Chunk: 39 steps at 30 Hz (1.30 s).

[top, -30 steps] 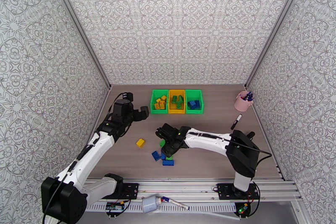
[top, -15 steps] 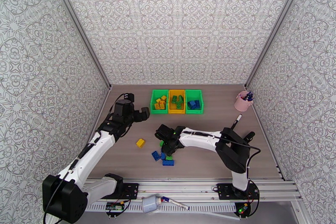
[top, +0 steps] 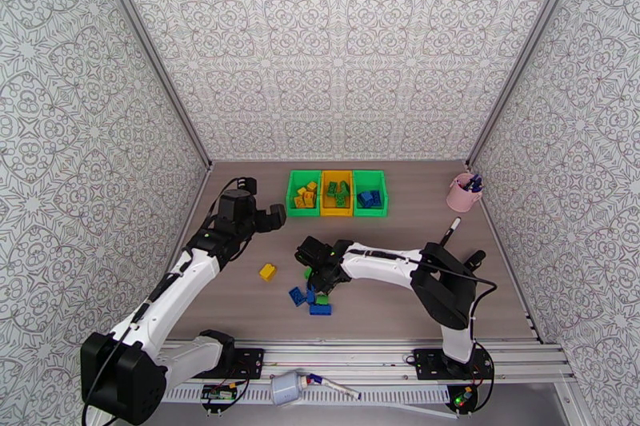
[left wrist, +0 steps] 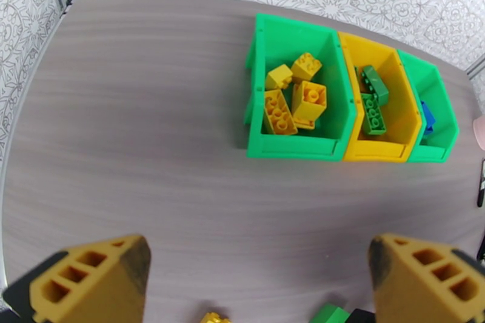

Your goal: Sort the legos into containers by color

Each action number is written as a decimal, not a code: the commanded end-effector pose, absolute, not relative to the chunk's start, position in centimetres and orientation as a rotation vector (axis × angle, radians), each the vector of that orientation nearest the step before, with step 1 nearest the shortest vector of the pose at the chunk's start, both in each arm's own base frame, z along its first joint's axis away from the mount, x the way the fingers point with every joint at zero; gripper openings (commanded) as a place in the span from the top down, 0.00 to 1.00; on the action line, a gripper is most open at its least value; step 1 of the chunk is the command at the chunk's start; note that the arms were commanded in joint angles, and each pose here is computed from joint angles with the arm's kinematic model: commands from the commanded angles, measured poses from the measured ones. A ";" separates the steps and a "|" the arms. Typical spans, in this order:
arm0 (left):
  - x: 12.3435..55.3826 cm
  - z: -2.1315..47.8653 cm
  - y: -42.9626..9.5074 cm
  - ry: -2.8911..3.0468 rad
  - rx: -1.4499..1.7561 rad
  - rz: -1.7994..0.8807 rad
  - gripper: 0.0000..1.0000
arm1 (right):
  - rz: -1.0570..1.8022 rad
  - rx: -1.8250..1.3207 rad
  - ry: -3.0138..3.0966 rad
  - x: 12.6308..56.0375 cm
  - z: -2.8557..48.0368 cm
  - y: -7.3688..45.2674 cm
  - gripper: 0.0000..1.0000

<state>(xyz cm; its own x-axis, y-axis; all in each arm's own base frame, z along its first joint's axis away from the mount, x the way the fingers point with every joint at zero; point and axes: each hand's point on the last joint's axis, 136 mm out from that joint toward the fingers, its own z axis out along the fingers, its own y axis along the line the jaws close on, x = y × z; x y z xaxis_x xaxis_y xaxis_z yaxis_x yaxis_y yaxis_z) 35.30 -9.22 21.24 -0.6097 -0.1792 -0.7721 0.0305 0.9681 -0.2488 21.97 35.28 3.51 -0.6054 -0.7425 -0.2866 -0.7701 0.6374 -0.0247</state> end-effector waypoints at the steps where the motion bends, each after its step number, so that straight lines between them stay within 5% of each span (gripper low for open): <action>1: 34.7 21.8 -9.6 2.195 -0.046 -0.289 0.01 | 0.167 -1.152 2.550 22.4 4.9 35.3 0.81; 16: 32.8 22.9 -11.5 2.102 0.096 -0.340 0.00 | 0.199 -0.853 2.280 26.0 12.4 34.5 0.84; 27: 30.8 23.8 -15.9 1.939 0.369 -0.388 0.00 | 0.331 -0.464 2.141 32.4 19.1 31.6 0.85; 39: 28.3 22.0 -20.3 1.926 0.545 -0.490 0.00 | 0.328 -0.376 2.155 41.4 18.1 30.4 0.86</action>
<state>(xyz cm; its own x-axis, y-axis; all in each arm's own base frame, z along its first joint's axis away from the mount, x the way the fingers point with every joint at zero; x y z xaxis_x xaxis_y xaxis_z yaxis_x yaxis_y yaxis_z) 28.80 -19.22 22.36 -0.3801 0.1324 -0.9154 0.5302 0.8421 -0.0983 39.55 29.32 17.49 -0.5717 -0.1395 -0.8085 -0.3497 0.9329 0.0863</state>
